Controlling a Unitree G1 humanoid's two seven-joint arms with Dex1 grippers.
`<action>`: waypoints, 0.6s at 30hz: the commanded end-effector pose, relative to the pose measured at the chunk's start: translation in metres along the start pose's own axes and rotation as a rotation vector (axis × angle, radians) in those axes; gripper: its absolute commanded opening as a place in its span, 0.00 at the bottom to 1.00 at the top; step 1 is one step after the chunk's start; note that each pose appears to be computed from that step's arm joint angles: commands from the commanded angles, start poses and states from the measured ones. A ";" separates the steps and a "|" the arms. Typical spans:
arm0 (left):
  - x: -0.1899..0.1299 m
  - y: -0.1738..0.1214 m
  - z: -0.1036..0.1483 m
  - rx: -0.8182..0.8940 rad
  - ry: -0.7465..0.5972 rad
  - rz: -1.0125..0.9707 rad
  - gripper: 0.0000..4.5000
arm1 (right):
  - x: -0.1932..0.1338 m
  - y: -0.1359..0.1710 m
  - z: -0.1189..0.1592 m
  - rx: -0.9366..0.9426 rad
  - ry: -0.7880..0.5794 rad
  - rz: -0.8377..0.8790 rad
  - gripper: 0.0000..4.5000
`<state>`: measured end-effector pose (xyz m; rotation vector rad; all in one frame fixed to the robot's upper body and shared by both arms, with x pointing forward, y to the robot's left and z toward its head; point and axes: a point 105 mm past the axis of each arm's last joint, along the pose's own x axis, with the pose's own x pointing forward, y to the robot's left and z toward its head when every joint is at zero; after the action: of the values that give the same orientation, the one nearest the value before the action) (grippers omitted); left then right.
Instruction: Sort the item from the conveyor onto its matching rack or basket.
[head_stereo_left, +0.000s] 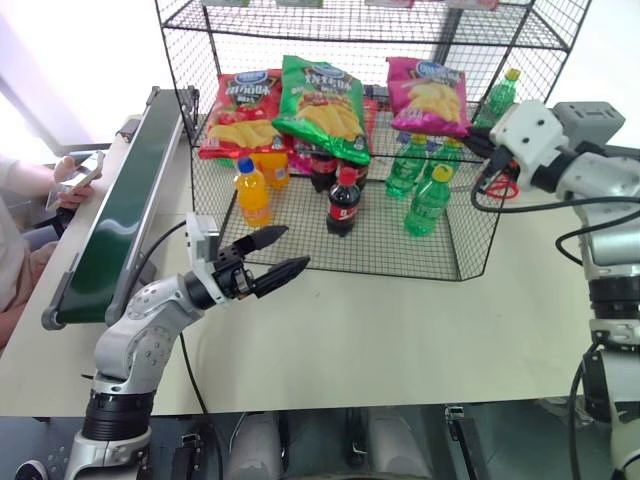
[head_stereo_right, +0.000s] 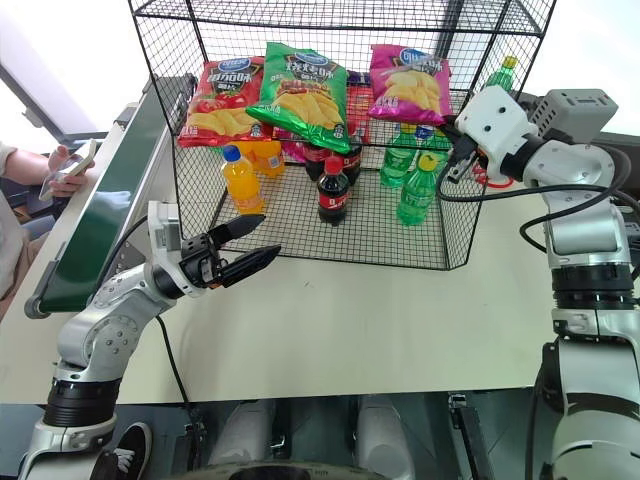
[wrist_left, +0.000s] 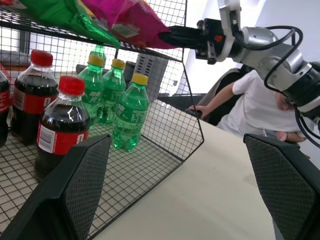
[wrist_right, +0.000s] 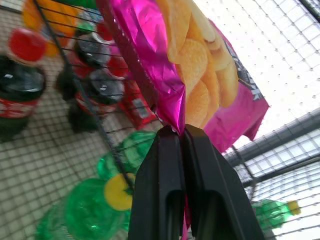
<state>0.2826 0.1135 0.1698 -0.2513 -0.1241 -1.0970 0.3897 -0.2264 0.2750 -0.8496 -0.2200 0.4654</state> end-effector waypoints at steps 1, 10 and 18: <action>0.004 -0.006 0.014 0.050 -0.039 -0.023 1.00 | 0.003 -0.013 0.016 -0.061 -0.060 -0.065 0.02; 0.002 -0.006 0.014 0.049 -0.042 -0.016 1.00 | -0.003 -0.011 0.017 -0.007 -0.082 0.003 0.21; -0.006 -0.006 0.009 0.039 -0.019 -0.007 1.00 | -0.036 -0.004 0.044 0.225 -0.262 0.150 0.53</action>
<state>0.2809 0.1152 0.1685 -0.2494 -0.1192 -1.0906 0.3621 -0.2166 0.2801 -0.6251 -0.2447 0.6895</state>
